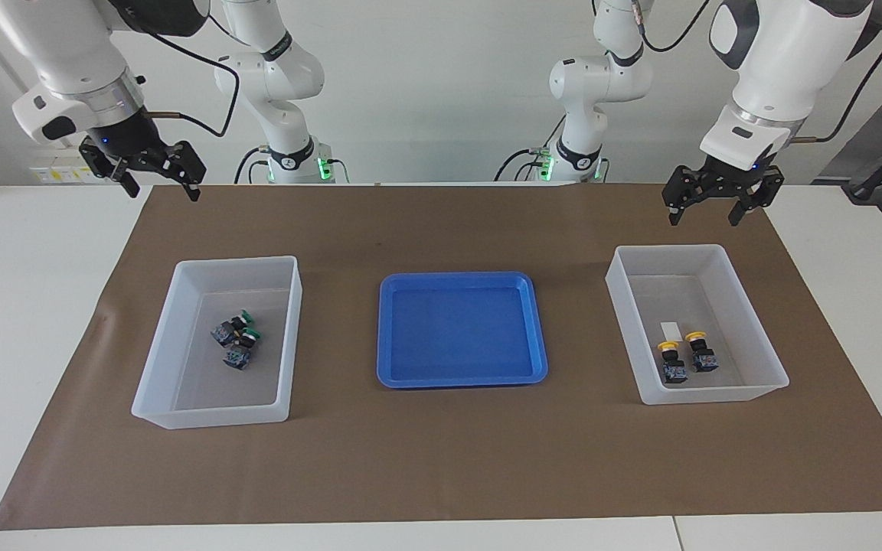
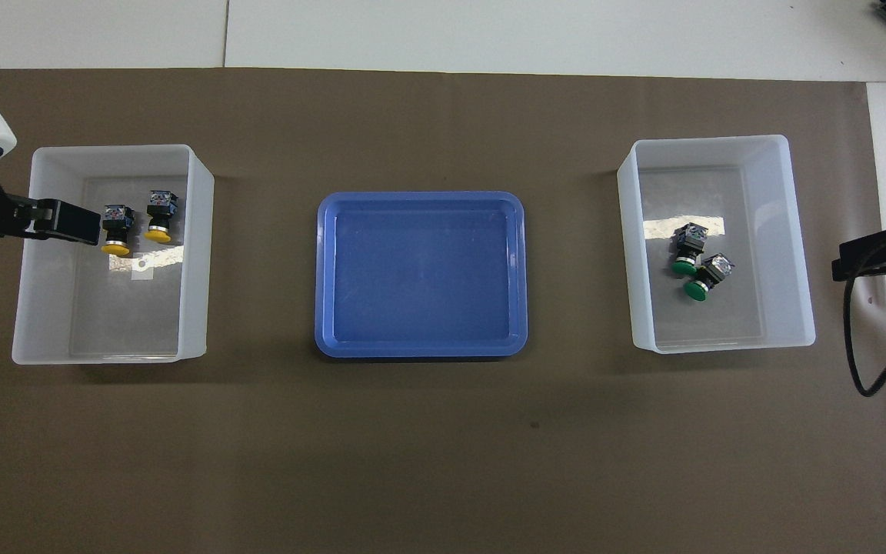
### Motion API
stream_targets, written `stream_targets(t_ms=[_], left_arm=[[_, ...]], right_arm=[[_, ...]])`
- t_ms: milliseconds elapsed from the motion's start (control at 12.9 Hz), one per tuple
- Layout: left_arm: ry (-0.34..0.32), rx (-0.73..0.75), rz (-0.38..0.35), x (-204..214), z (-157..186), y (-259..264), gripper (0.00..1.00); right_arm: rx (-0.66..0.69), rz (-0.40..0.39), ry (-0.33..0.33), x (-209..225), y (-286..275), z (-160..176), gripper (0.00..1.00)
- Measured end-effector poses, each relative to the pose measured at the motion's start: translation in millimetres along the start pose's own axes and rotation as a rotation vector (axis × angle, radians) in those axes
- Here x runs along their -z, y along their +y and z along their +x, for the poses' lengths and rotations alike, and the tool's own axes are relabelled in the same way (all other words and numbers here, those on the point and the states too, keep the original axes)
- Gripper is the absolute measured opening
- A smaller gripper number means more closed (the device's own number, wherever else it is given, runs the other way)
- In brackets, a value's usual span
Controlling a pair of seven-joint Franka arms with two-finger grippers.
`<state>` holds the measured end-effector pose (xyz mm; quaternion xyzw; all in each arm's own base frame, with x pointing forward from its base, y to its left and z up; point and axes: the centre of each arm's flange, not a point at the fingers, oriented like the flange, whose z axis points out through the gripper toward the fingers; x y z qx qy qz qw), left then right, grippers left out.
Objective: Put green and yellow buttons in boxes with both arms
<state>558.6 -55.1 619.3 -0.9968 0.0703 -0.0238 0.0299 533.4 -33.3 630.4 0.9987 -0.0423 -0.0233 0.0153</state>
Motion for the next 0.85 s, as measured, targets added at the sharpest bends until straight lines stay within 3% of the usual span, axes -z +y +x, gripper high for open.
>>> stream_targets(t_ms=[850], left_arm=[[-0.030,0.012,-0.045,11.9,-5.7,-13.1,1.00]], right_arm=[[0.000,0.000,0.000,0.0,0.0,0.1,1.00]])
